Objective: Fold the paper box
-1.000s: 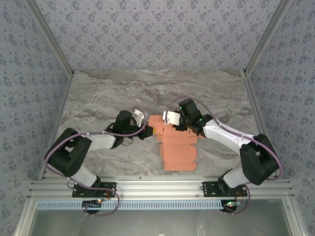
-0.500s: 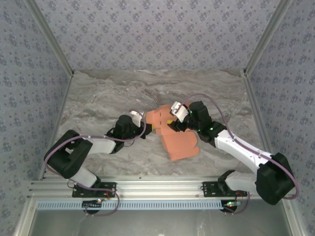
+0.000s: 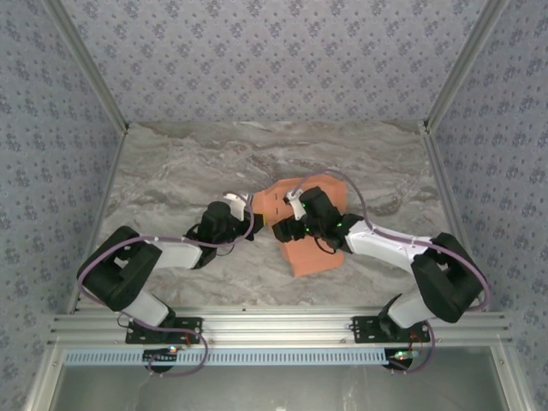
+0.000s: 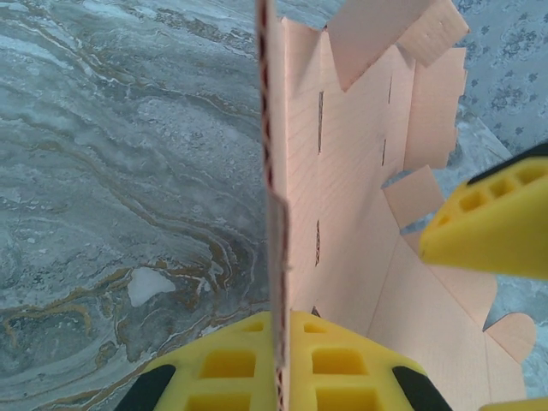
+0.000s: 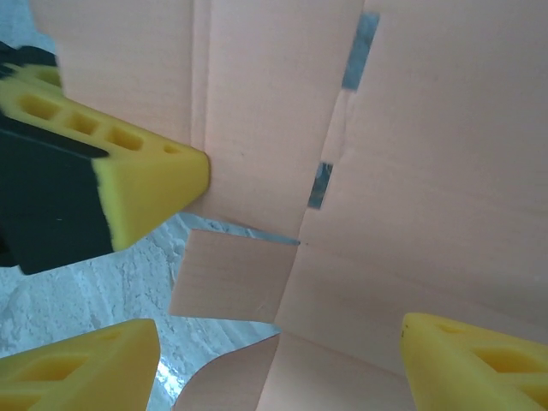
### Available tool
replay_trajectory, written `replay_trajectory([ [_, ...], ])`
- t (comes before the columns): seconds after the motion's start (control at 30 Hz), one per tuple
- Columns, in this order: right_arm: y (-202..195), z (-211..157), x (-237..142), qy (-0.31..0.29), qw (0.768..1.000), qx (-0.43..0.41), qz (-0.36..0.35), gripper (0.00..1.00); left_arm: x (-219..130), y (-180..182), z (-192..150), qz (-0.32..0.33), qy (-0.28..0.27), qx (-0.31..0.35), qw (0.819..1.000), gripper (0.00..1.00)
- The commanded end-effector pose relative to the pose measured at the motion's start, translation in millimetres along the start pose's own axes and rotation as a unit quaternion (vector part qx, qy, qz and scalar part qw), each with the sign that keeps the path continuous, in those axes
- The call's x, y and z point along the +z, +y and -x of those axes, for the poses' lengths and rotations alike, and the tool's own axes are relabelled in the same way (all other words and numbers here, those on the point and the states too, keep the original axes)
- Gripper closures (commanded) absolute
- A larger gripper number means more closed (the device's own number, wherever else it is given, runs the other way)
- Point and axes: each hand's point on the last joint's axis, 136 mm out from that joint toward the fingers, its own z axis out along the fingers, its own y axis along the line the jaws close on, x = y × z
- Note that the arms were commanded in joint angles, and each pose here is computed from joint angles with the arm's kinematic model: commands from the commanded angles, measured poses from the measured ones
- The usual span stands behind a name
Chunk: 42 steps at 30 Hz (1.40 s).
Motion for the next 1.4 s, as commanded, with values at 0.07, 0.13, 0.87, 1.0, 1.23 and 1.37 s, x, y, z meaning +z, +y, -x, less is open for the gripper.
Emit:
replay_trajectory([
  [0.07, -4, 13, 10, -0.016, 0.994, 0.098, -0.034, 0.18, -1, -7, 14, -0.006, -0.026, -0.005, 1.000, 1.00],
  [0.13, 0, 9, 20, -0.002, 0.993, 0.114, -0.023, 0.18, -1, -7, 14, -0.006, -0.026, -0.010, 1.000, 1.00],
  [0.87, 15, 16, 14, -0.023, 0.996, 0.081, 0.004, 0.20, 1, 6, 7, 0.025, -0.011, -0.048, 0.998, 1.00],
  [1.0, 14, 8, 23, -0.005, 0.998, 0.055, 0.002, 0.18, 3, 3, 10, 0.037, 0.015, -0.077, 0.996, 1.00],
  [1.23, -9, -9, 41, 0.027, 0.997, 0.034, -0.067, 0.17, 1, -10, 16, 0.011, 0.014, -0.124, 0.992, 1.00],
  [1.37, -21, -5, 37, 0.023, 0.993, 0.038, -0.106, 0.18, 4, -12, 13, 0.006, 0.028, -0.141, 0.990, 1.00],
])
